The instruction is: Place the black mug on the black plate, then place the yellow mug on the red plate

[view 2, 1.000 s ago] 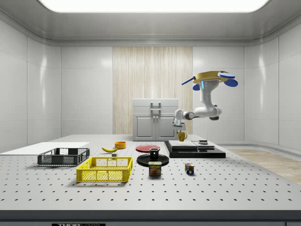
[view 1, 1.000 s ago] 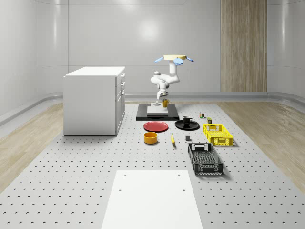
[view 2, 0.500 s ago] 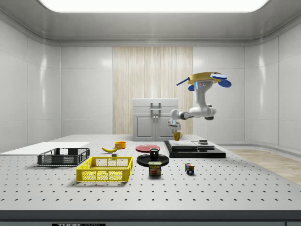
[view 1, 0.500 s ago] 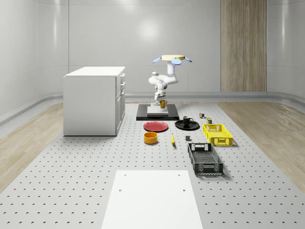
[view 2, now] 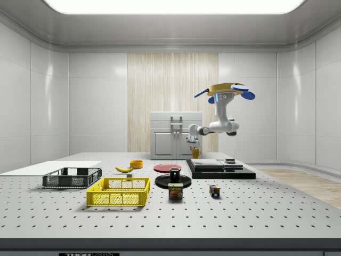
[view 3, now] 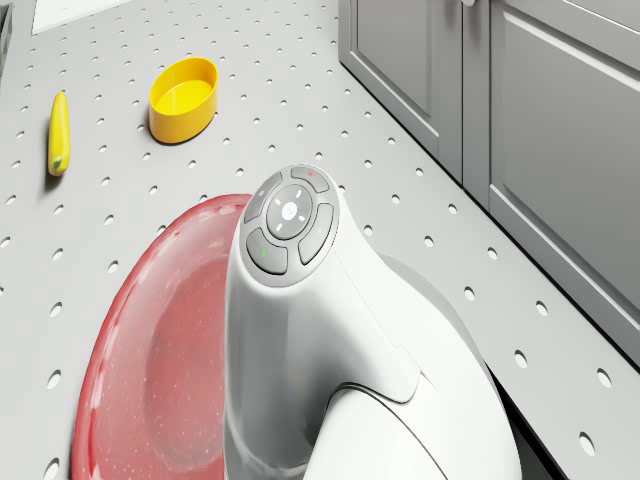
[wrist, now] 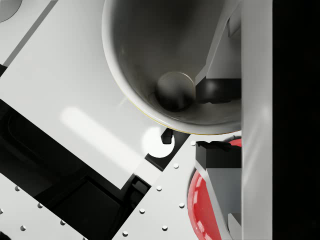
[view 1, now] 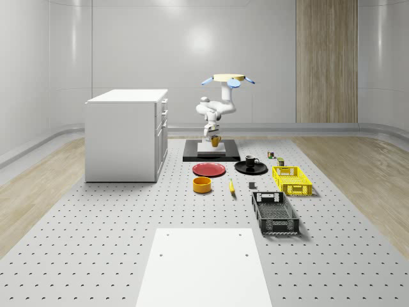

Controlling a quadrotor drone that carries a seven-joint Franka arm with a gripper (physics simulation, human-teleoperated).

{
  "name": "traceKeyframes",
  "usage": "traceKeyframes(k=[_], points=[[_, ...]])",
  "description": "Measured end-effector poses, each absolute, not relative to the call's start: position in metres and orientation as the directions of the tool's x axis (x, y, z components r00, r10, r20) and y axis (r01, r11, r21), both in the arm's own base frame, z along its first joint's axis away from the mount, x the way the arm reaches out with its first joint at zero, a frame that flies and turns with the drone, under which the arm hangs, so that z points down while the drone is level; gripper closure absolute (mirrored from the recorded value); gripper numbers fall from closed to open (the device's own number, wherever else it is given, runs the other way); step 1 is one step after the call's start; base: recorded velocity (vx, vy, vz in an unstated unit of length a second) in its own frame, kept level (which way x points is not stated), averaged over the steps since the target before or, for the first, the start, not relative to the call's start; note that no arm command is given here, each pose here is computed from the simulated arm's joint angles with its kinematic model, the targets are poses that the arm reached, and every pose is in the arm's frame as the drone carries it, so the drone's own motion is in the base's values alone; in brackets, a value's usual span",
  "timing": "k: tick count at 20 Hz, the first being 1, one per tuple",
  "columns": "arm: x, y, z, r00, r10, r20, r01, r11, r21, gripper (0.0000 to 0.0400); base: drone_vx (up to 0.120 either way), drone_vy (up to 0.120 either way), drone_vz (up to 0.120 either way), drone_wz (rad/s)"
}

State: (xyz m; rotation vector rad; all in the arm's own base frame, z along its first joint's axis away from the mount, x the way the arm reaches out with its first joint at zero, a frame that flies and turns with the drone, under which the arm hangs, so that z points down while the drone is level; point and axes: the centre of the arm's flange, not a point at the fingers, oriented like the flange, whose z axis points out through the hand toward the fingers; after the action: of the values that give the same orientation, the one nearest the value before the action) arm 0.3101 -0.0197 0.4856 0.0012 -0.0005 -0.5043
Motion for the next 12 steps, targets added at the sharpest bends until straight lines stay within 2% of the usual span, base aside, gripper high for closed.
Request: traceKeyframes(k=[2,11,12], points=[[0.3101,-0.0197,0.4856,0.876,-0.483,0.0,0.483,0.876,0.001,0.029,0.12,0.0,-0.02,0.0],[0.3101,-0.0197,0.4856,0.876,-0.483,0.0,0.483,0.876,0.001,0.029,0.12,0.0,-0.12,0.0],[0.3101,-0.0197,0.4856,0.876,-0.483,0.0,0.483,0.876,0.001,0.029,0.12,0.0,0.0,0.0]])
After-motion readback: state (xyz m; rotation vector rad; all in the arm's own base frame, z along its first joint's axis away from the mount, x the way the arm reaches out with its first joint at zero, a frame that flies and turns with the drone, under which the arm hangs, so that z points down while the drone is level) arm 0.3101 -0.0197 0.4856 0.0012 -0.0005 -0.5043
